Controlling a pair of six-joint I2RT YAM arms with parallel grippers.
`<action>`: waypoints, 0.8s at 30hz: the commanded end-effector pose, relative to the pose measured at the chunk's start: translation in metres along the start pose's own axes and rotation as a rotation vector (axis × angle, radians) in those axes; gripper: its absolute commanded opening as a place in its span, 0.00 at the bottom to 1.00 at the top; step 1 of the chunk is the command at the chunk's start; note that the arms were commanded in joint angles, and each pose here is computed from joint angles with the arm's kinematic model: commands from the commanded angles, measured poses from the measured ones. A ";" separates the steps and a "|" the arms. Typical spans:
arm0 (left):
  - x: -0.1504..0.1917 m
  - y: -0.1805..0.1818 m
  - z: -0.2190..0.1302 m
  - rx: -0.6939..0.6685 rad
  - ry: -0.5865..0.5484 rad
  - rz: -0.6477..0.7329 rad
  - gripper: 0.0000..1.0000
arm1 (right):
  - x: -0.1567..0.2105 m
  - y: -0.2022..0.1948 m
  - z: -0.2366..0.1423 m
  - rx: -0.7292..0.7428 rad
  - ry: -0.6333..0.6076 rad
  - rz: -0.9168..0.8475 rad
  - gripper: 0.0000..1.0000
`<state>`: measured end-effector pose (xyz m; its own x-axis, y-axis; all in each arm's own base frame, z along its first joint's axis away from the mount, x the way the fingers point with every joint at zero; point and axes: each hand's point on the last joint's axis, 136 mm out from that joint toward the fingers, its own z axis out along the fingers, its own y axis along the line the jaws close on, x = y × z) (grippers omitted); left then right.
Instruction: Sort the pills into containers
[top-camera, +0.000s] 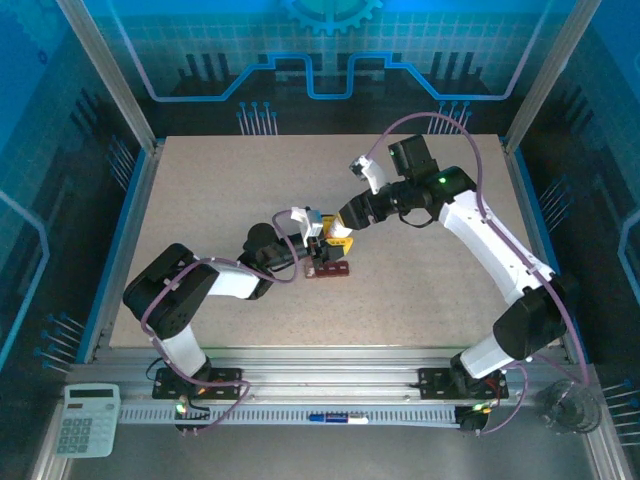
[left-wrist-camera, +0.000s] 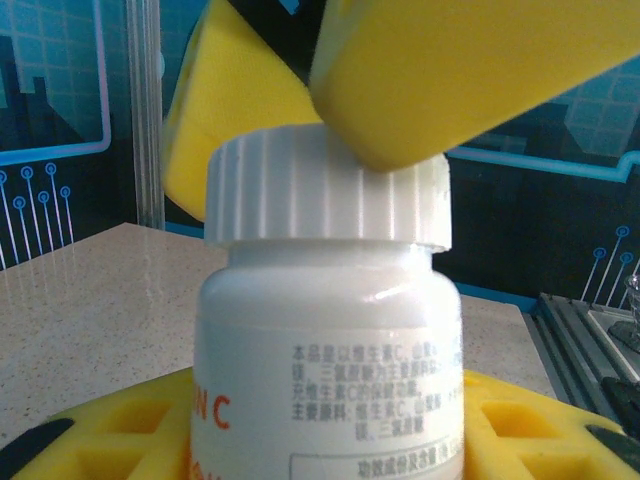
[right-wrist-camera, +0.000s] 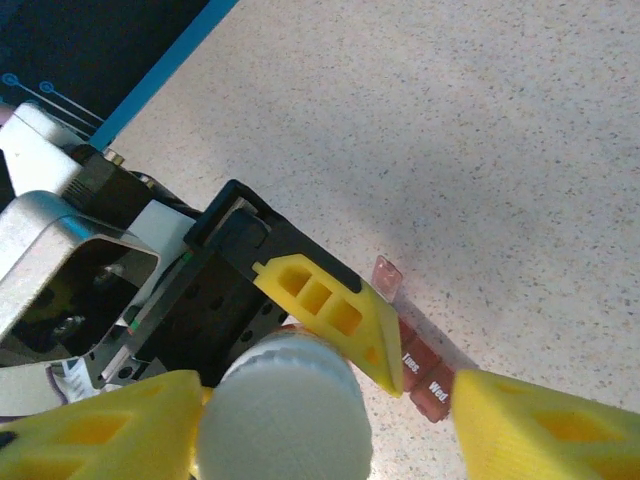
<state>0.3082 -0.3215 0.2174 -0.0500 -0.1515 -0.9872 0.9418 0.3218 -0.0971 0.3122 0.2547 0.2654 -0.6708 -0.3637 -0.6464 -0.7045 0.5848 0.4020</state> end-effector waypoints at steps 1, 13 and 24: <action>-0.029 -0.011 0.001 0.039 -0.076 0.066 0.00 | -0.003 0.003 0.000 -0.007 0.009 -0.006 0.59; -0.030 -0.011 0.002 0.040 -0.078 0.066 0.00 | 0.019 0.006 0.014 0.050 0.064 0.094 0.41; -0.031 -0.011 0.002 0.038 -0.081 0.070 0.00 | 0.045 -0.009 0.032 0.217 -0.010 0.417 0.39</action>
<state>0.3086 -0.3223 0.1973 -0.1261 -0.1020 -0.9868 0.9338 0.3234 -0.1528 0.3100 0.2550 0.2474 -0.8006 -0.1181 -0.5874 -0.4451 0.7736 0.4510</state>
